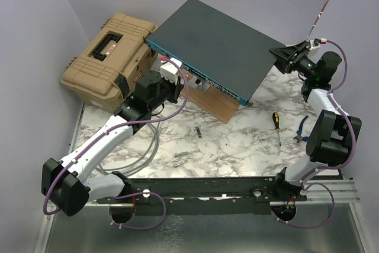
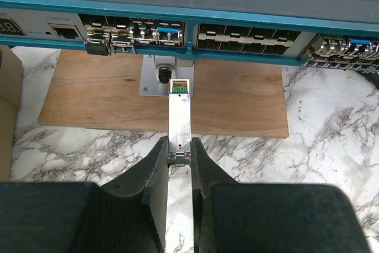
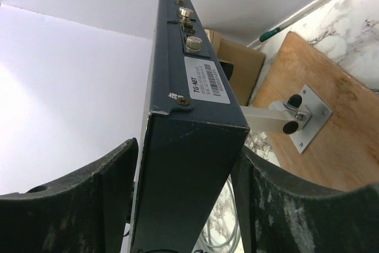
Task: Insert the plug into the switch port
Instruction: Insert the connector into the switch port.
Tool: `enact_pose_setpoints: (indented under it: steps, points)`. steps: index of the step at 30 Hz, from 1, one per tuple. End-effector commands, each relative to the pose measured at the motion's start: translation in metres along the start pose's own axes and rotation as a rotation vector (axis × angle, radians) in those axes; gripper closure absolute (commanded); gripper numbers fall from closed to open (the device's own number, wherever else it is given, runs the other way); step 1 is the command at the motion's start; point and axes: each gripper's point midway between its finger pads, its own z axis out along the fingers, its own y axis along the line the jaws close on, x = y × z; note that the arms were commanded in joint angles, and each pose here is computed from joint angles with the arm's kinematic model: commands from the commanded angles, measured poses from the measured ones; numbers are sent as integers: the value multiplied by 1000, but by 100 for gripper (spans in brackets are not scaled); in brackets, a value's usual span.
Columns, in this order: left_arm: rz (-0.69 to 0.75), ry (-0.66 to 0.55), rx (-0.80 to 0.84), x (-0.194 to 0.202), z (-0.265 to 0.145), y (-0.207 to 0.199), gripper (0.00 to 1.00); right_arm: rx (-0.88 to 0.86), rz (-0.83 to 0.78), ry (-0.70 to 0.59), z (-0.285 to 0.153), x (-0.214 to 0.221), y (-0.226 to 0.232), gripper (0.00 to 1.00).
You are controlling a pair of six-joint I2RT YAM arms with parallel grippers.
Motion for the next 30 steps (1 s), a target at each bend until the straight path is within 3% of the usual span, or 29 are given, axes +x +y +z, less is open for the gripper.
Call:
enact_pose_setpoints:
  steps: [1,11,30]
  points:
    - [13,-63,26,-23,1,-3,100,-18,-9,33,1,7,-4,37]
    - [41,-75,12,-29,1,4,100,-18,-7,37,1,8,-4,50]
    - [74,-65,11,-36,9,19,100,-13,-11,42,2,7,-4,52]
